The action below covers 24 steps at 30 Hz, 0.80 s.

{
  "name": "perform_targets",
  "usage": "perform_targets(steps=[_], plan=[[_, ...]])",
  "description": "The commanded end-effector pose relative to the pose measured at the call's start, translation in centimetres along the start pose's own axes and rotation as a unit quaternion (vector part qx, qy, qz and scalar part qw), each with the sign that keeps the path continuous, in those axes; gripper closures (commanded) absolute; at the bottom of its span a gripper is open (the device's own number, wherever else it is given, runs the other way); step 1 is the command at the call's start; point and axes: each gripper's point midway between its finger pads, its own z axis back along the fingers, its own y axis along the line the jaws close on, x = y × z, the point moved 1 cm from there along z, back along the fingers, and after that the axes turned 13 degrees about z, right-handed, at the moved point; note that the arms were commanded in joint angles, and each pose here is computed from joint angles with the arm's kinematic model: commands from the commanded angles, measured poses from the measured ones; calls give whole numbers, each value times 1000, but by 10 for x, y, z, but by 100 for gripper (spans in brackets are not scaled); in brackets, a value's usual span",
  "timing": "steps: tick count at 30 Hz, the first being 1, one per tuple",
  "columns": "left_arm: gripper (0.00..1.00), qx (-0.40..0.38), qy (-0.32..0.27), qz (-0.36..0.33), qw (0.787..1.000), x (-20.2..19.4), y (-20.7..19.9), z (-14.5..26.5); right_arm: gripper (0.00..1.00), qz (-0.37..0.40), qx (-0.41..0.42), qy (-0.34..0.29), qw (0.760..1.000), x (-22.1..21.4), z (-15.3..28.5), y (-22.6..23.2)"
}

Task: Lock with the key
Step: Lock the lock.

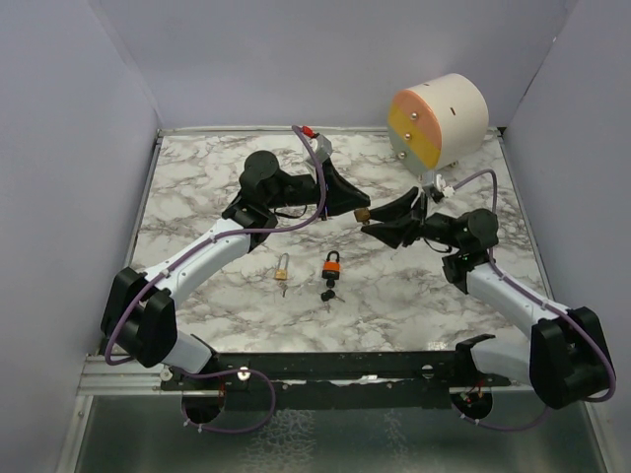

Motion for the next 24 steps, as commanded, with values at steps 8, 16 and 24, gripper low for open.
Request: perform_targets(steps=[8, 16, 24], plan=[[100, -9, -26, -33, 999, 19, -11, -2, 85, 10, 12, 7, 1000, -3, -18, -1], [100, -4, -42, -56, 998, 29, -17, 2, 85, 12, -8, 23, 1000, -10, -16, -5], [100, -4, -44, -58, 997, 31, -19, 2, 75, 11, -18, 26, 999, -12, -16, -9]])
